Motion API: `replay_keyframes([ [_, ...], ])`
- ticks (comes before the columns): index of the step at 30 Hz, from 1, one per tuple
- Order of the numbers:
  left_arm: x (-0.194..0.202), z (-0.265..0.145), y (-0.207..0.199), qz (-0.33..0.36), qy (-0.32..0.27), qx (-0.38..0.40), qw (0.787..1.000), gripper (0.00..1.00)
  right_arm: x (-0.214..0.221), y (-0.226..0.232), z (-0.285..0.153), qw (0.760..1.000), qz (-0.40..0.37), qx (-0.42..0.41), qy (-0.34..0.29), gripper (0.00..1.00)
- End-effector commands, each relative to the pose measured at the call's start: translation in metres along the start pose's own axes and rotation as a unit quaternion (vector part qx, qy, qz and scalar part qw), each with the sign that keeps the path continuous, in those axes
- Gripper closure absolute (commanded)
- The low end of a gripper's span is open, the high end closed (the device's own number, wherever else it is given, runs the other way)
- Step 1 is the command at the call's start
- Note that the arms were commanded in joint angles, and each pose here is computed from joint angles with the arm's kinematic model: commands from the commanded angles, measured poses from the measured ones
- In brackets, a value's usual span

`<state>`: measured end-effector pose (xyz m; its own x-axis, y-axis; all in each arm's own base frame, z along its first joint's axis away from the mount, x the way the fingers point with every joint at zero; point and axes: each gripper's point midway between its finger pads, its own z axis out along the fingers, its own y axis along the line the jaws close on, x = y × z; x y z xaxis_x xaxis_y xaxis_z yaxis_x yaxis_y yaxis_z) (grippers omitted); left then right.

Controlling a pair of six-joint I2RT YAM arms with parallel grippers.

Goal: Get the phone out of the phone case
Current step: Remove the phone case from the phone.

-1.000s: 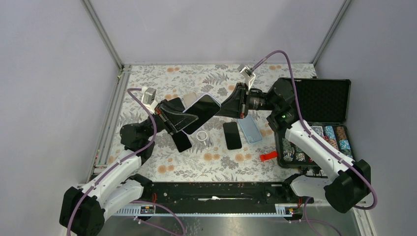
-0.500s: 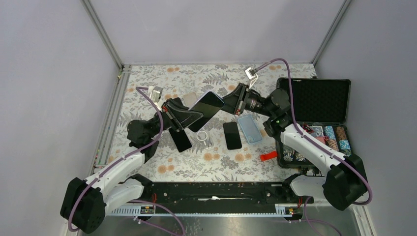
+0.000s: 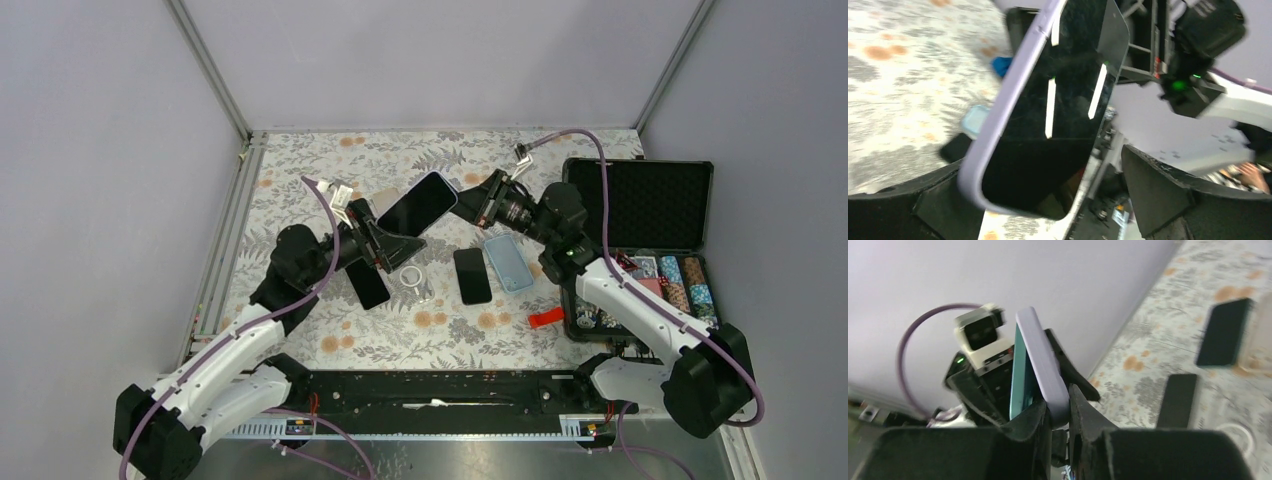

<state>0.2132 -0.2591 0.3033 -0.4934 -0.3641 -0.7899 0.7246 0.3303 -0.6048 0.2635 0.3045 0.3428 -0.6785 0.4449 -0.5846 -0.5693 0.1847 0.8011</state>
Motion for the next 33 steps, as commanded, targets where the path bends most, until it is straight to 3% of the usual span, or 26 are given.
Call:
replay_keyframes([
  [1, -0.028, -0.007, 0.039, 0.079, -0.047, -0.126, 0.988, 0.01, -0.016, -0.036, -0.010, 0.992, 0.021, 0.108, -0.065, 1.00],
  [5, -0.041, -0.011, 0.042, 0.104, -0.088, -0.136, 0.981, 0.01, -0.014, -0.074, -0.022, 0.976, 0.000, 0.210, -0.062, 1.00],
  [10, -0.049, -0.009, 0.047, 0.130, -0.116, -0.143, 0.974, 0.01, -0.011, -0.092, -0.027, 0.967, -0.018, 0.249, -0.053, 1.00],
  [17, -0.019, 0.028, 0.047, 0.187, -0.066, -0.105, 0.974, 0.01, -0.008, -0.106, -0.028, 0.960, -0.005, 0.274, -0.050, 1.00],
  [25, 0.031, 0.075, 0.052, 0.253, 0.012, -0.082, 0.964, 0.11, -0.003, -0.107, -0.025, 0.962, 0.032, 0.267, -0.046, 1.00],
  [33, 0.029, 0.087, 0.049, 0.262, 0.000, -0.077, 0.962, 0.15, 0.002, -0.101, -0.023, 0.966, 0.048, 0.251, -0.035, 1.00],
])
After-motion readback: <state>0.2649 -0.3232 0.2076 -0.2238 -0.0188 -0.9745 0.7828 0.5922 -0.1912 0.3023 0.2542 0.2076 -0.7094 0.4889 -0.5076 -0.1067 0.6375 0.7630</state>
